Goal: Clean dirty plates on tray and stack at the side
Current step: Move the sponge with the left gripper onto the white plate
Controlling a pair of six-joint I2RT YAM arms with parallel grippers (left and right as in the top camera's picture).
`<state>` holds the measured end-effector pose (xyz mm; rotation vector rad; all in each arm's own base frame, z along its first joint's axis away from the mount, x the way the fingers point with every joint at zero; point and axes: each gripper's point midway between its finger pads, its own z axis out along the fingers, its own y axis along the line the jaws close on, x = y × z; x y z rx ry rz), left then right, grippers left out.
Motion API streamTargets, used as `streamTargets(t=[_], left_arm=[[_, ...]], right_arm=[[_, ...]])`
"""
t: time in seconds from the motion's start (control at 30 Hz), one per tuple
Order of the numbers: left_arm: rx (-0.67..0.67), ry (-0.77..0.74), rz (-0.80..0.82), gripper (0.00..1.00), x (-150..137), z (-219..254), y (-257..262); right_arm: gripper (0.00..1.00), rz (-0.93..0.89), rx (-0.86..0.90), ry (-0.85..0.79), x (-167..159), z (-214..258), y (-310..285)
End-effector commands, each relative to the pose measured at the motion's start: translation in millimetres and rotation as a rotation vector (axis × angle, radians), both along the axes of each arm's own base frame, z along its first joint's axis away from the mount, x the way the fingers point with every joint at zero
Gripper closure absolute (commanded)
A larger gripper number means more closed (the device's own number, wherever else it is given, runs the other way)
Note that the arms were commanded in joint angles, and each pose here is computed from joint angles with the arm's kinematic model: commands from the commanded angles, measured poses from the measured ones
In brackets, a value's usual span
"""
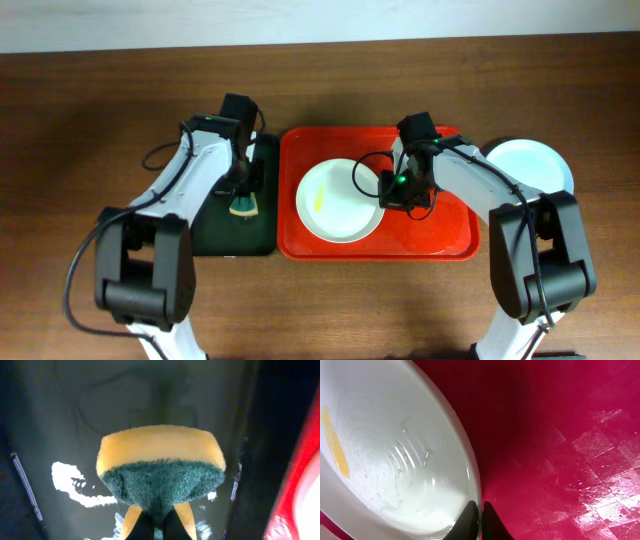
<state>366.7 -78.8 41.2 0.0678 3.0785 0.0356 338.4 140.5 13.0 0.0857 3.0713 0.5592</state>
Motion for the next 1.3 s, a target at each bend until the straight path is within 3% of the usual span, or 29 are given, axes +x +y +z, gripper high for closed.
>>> streamTargets(t=[0.0,0.37,0.6,0.77,0.87,1.27], left_arm=[[0.022,0.037,0.006,1.00,-4,-21,5],[0.018,0.014,0.006,1.00,6,-31,3],[-0.023,-0.165,0.015,1.00,35,35,-1],[-0.030,-0.192,0.018,1.00,40,68,-1],[-0.028,-0.182,0.019,1.00,38,83,0],[-0.230,-0.138,-0.044,1.00,28,89,-48]], right_arm=[[0.93,0.001,-0.005,-0.005,-2,2,1],[0.88,0.002,-0.005,-0.005,-2,2,1],[0.87,0.001,-0.005,-0.005,-2,2,1],[0.84,0.001,-0.005,-0.005,-2,2,1],[0.96,-0.003,-0.004,-0.003,-2,2,1],[0.96,-0.013,0.023,0.005,-2,4,5]])
